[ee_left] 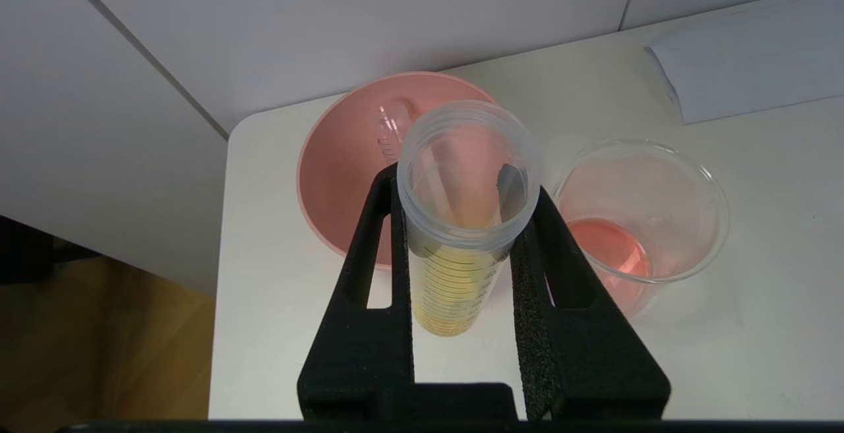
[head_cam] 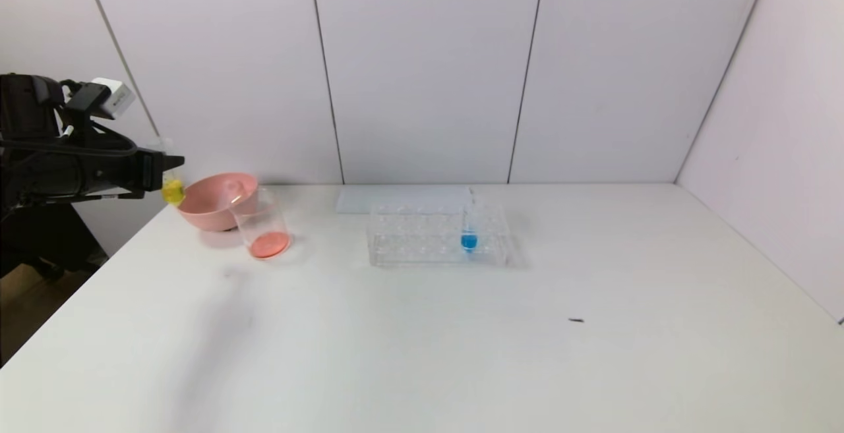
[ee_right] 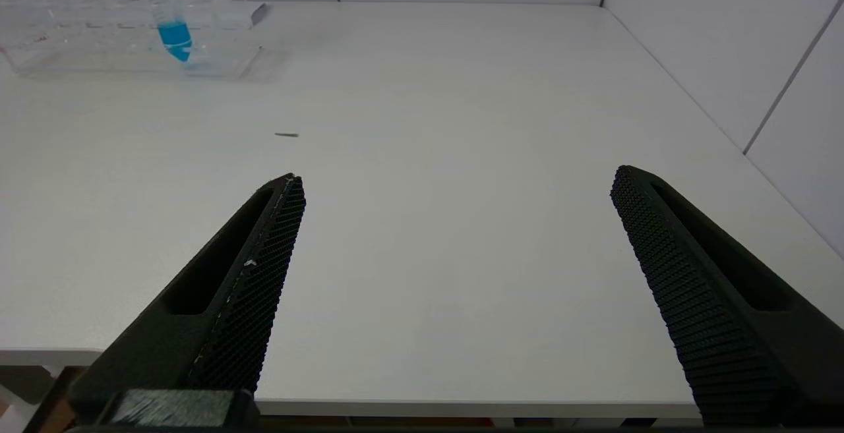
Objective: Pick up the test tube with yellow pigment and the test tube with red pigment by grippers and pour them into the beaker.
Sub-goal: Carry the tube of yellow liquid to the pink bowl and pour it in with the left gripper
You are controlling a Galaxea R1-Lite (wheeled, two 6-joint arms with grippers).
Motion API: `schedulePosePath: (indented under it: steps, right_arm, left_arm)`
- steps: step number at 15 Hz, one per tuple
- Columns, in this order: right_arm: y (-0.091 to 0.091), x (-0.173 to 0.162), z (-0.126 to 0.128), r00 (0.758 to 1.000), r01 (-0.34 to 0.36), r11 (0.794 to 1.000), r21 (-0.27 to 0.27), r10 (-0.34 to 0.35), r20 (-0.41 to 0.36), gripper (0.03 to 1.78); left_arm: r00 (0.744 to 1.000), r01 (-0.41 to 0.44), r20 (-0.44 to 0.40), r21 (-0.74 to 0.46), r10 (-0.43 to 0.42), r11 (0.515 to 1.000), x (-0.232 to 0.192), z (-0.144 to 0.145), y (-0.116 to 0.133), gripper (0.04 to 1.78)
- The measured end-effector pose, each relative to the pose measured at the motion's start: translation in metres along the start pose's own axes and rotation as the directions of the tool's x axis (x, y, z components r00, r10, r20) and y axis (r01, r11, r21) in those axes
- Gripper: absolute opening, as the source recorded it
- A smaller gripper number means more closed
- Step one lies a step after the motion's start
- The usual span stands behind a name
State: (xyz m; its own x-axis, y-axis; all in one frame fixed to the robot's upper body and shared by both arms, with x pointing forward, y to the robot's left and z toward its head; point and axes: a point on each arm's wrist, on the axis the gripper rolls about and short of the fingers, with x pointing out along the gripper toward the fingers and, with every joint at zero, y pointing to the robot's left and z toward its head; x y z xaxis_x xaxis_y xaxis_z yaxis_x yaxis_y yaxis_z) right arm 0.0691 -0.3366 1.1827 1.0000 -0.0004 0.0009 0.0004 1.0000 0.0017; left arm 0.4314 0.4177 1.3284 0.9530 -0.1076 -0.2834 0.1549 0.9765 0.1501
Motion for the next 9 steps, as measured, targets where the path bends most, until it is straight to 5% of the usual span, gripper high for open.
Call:
schedulePosePath:
  steps: [9]
  right_arm:
    - [0.0, 0.0, 0.0, 1.0, 0.0, 1.0, 0.0, 0.0, 0.0, 1.7]
  left_arm:
    - [0.999, 0.017, -0.046, 0.044, -0.015, 0.999, 0.0087, -0.0063, 0.0004, 0.44]
